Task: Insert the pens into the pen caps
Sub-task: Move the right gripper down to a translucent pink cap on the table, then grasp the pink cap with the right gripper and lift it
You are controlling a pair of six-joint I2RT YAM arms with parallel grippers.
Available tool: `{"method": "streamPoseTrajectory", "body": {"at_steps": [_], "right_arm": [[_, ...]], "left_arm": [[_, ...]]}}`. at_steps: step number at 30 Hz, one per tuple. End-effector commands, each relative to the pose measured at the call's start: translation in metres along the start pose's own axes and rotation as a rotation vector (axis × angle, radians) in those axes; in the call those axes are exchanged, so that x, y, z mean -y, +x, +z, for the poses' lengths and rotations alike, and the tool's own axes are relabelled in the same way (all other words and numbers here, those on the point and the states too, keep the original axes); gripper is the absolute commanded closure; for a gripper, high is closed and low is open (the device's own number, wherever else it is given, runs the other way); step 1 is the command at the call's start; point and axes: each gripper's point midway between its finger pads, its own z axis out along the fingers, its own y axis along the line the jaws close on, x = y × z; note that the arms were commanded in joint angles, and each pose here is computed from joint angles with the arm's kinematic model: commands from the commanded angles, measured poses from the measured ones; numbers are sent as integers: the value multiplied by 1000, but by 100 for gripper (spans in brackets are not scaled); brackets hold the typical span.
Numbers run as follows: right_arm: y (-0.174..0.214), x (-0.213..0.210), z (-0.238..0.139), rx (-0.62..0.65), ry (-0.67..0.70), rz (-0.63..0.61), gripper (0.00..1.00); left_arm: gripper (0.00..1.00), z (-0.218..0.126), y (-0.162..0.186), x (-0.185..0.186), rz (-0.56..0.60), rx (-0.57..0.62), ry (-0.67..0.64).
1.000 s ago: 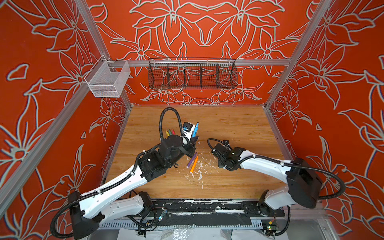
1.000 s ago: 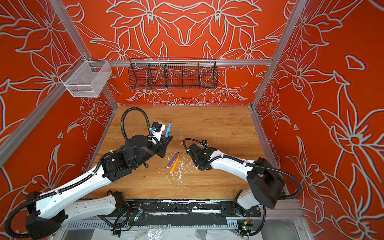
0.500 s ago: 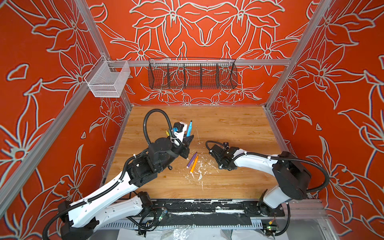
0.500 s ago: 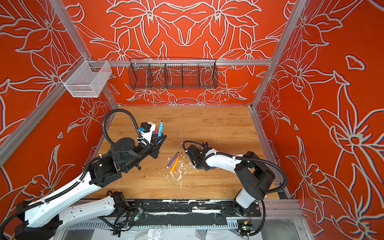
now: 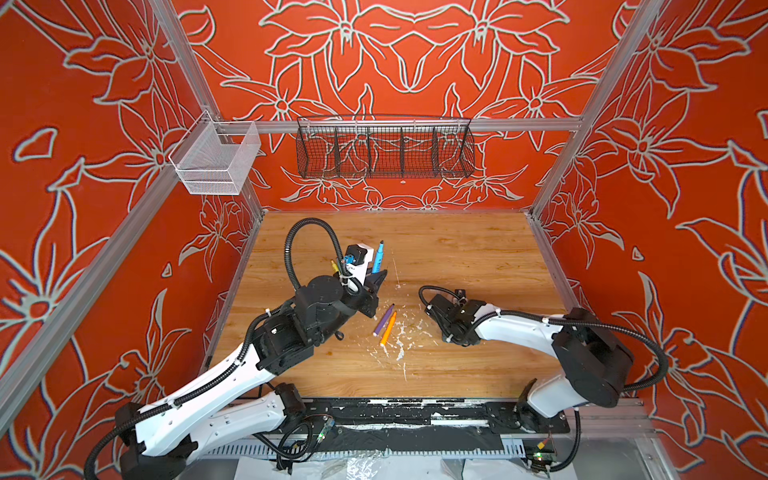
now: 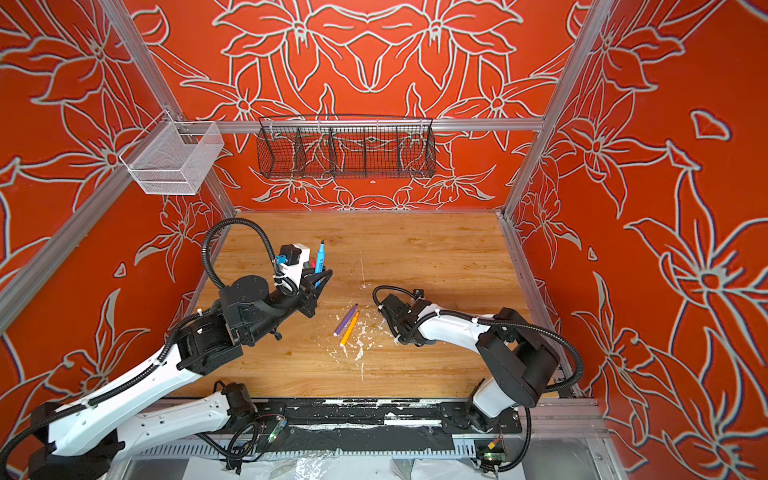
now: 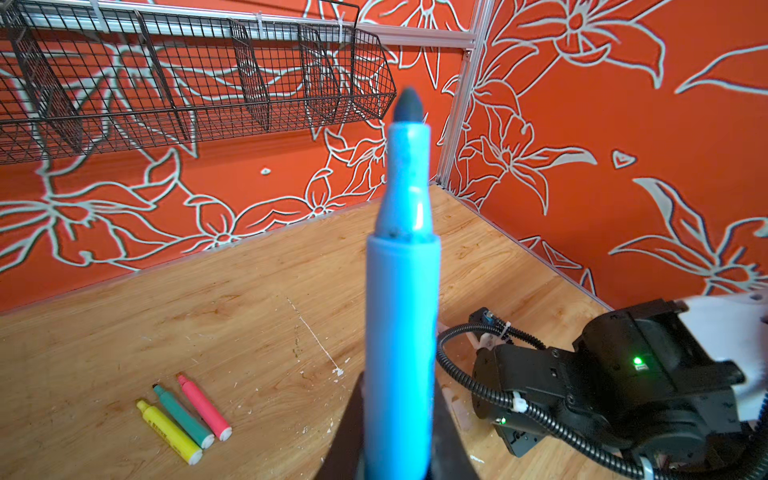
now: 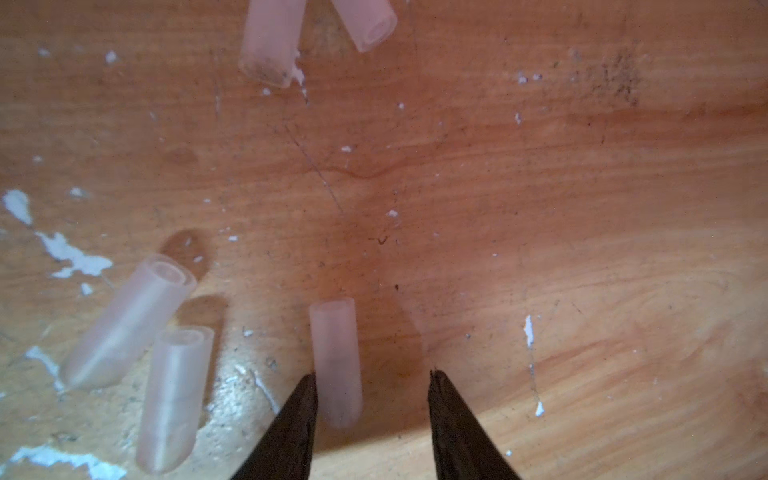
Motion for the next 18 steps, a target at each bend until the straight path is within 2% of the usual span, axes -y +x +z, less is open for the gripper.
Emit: {"method": "streamPoseTrajectory", "body": {"at_steps": [1,6,12,18], "right_arm": [[4,6,7,-22,-2,58,54],[7,3,14,-42,-60,76,54],[9,2,22,-70,-65,80,55],[12,-2,28,-92,-62,72,69]], "left_arm": [[100,-1,-2,2,-8,17,12],[100,-1,-2,2,-7,17,12],[100,0,-2,2,-6,15,14],[100,1,-1,2,-3,12,11]]}}
